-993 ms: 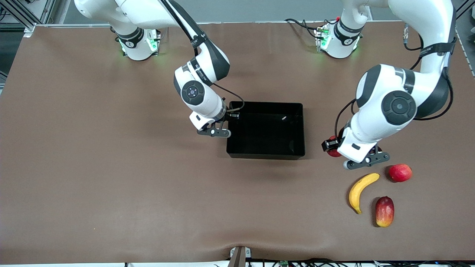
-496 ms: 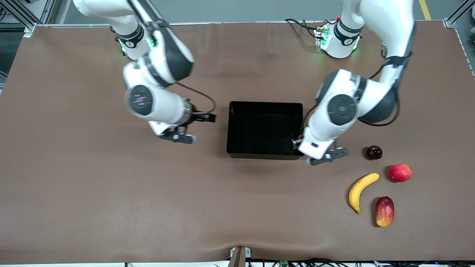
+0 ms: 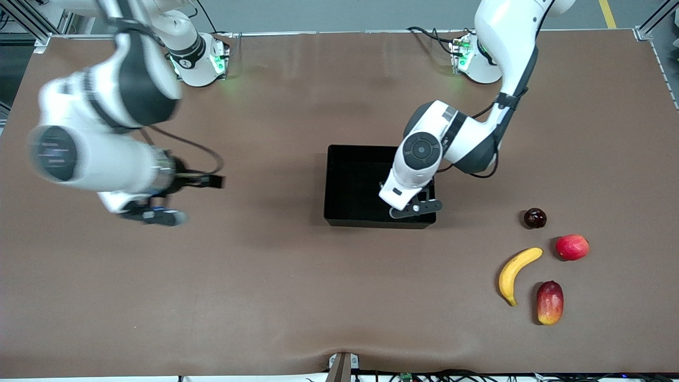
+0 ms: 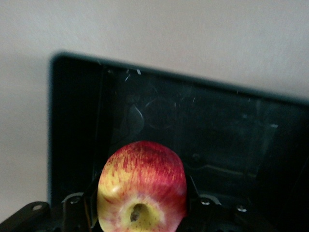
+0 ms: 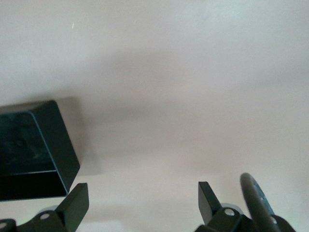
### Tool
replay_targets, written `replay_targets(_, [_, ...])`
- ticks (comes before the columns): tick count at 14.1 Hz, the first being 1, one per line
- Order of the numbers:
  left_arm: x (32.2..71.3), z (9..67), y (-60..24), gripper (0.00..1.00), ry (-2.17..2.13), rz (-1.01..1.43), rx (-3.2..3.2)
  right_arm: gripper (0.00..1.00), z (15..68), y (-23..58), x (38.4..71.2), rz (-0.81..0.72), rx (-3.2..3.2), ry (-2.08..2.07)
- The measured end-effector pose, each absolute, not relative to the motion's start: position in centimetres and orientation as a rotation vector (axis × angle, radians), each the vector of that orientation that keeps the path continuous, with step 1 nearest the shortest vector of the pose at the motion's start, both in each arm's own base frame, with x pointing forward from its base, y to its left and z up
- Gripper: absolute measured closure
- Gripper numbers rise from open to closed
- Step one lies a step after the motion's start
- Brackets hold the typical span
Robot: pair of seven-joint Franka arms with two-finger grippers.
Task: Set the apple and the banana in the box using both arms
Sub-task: 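Move the left gripper's apple over the box while the right gripper withdraws, then open the left gripper to drop the apple into the box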
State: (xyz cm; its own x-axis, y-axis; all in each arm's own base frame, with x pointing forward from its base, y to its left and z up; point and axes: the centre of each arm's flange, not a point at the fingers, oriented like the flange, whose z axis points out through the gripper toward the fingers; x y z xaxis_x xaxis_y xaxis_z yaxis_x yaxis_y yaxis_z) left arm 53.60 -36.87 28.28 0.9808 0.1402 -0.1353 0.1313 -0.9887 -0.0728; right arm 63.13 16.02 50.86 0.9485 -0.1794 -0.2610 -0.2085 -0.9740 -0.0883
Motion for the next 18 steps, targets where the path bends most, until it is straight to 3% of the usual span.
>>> replay_targets(5, [50.6,24.3,-36.9,0.33,-0.158,0.241,-3.066,0.0,54.5,9.7,64.2,0.321,-2.965,0.318])
replay_targets(11, [48.2,21.6,-36.3,0.33,-0.135,0.301,-3.035,0.0,55.8,-1.0,61.3,0.538,-2.931,0.186])
replay_targets(17, [47.6,20.8,-35.9,0.33,-0.103,0.324,-3.024,0.0,56.2,-4.2,58.3,0.563,-3.05,0.144])
replay_targets(18, [47.7,21.0,-35.9,0.28,-0.104,0.319,-3.028,0.0,56.7,-4.3,57.8,0.563,-3.075,0.144])
